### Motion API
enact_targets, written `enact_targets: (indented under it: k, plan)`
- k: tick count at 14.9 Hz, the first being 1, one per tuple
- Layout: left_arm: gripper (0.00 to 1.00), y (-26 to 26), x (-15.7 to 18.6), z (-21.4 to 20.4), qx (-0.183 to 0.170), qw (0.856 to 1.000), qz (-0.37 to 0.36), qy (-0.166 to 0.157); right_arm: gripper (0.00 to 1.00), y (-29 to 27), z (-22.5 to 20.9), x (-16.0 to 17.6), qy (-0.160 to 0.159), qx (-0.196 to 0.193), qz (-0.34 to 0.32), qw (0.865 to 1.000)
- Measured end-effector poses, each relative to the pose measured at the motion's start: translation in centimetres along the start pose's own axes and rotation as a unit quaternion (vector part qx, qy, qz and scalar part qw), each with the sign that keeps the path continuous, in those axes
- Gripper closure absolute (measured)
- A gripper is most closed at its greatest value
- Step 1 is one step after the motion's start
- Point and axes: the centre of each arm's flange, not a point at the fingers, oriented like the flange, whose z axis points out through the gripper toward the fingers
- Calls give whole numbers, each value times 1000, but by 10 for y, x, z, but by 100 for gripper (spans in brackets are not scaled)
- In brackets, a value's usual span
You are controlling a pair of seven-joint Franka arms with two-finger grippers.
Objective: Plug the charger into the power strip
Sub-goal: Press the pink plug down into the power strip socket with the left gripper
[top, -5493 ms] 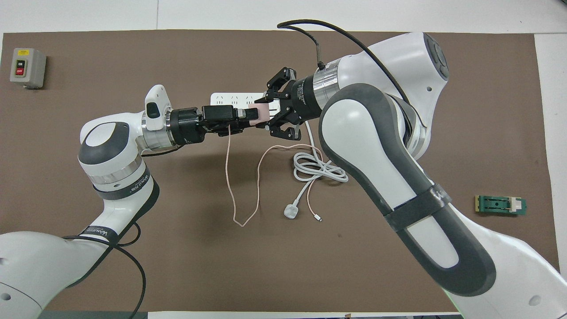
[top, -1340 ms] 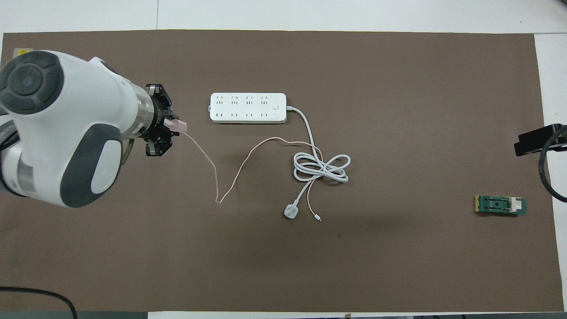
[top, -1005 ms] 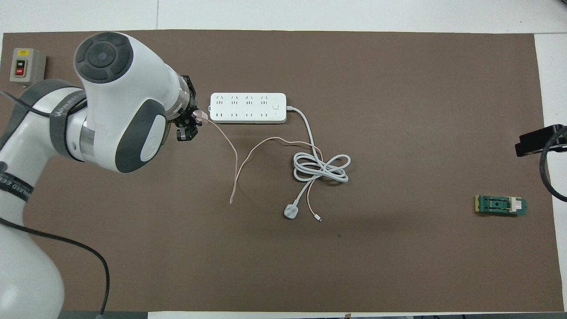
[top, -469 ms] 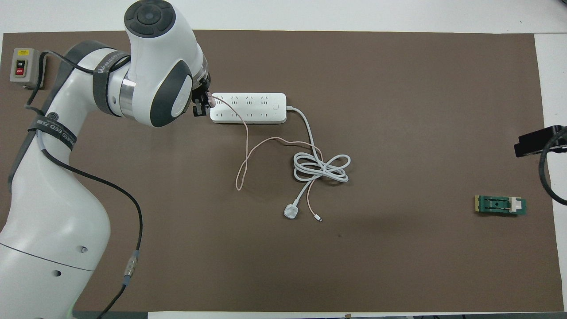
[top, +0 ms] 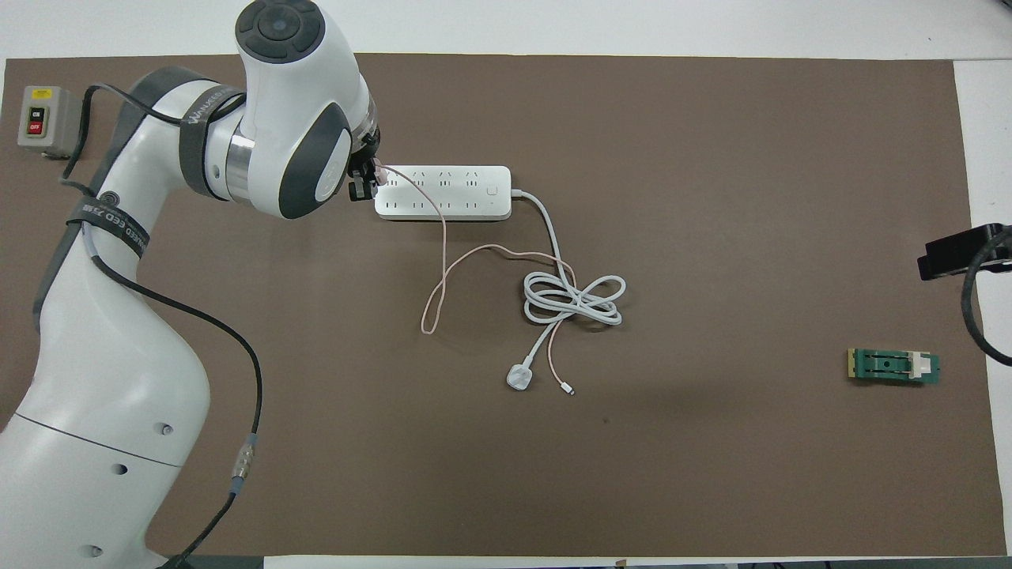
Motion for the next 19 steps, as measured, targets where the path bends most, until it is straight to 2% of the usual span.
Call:
enact_targets:
  k: [10,19]
  plan:
    - [69,-16,-23,40,7,1000,20,3,0,-1,0,0,0,0,1,1000]
    - [69,-18,-17,40,8,1000,19,7,0,-1,-1,0,1,0,1,1000]
